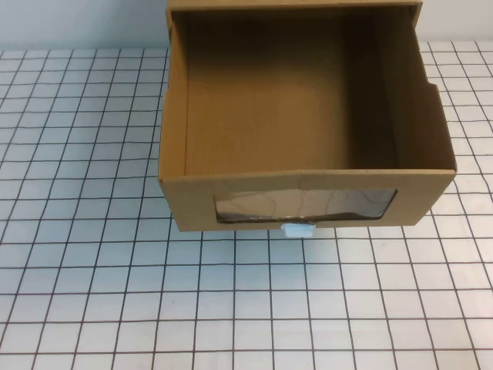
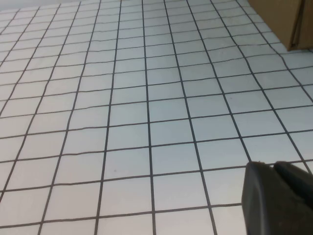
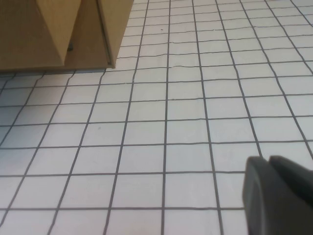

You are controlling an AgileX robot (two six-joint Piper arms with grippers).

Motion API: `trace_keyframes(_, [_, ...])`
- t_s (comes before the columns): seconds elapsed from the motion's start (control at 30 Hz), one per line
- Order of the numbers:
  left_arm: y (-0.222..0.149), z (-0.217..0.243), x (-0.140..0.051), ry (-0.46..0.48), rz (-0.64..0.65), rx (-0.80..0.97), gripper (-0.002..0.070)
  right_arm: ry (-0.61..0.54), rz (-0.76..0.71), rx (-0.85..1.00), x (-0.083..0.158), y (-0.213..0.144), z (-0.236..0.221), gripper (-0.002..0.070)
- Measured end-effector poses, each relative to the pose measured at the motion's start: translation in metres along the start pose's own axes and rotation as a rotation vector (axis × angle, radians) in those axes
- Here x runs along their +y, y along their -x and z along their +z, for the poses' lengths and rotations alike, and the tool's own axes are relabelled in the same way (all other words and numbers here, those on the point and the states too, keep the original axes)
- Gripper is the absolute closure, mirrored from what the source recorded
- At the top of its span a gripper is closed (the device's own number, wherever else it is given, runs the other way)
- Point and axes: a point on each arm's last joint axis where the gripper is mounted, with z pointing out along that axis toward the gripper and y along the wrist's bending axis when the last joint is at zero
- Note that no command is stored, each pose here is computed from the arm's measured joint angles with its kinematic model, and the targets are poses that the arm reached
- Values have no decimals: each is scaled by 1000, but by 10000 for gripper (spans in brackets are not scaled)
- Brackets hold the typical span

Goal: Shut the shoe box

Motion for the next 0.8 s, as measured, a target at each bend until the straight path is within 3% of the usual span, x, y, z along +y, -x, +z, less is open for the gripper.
trace_keyframes(0.8, [0, 0, 0, 0, -1, 0, 678, 14, 28, -36, 1, 3, 0, 689])
